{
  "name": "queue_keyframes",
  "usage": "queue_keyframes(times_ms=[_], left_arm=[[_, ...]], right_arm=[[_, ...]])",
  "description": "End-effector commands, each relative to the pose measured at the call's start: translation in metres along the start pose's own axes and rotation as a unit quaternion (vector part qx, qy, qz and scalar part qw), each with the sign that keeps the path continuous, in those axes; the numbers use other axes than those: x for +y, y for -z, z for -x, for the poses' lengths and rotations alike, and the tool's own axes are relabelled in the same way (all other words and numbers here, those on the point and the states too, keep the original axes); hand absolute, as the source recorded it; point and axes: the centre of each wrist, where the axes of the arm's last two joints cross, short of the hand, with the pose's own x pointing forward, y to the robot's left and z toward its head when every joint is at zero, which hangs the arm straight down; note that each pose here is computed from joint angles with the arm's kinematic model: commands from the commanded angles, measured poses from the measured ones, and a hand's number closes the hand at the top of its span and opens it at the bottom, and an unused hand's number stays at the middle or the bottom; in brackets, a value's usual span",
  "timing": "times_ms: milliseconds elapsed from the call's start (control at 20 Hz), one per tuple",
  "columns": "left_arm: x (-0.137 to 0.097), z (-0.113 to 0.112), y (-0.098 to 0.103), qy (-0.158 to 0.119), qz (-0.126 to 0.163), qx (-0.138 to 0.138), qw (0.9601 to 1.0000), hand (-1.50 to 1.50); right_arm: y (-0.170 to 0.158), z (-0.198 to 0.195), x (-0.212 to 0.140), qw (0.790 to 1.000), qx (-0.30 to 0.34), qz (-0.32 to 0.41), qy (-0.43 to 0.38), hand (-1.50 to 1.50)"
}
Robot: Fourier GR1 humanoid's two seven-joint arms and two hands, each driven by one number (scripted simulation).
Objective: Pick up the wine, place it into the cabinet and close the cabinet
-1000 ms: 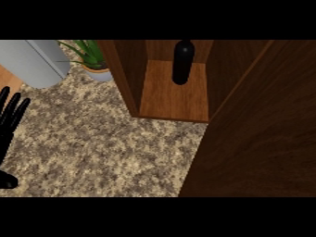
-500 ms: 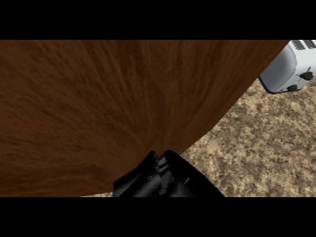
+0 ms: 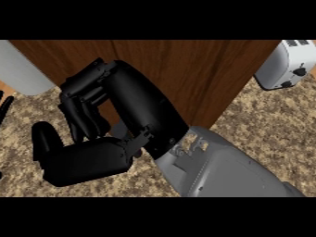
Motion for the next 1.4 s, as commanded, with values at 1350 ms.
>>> queue_keyframes(times_ms=[1350], left_arm=[[0.008, -0.007, 0.006, -0.01, 0.02, -0.008, 0.9997, -1.5]], right_arm=[[0.024, 0.095, -0.131, 0.995, 0.038, 0.083, -0.026, 1.5]])
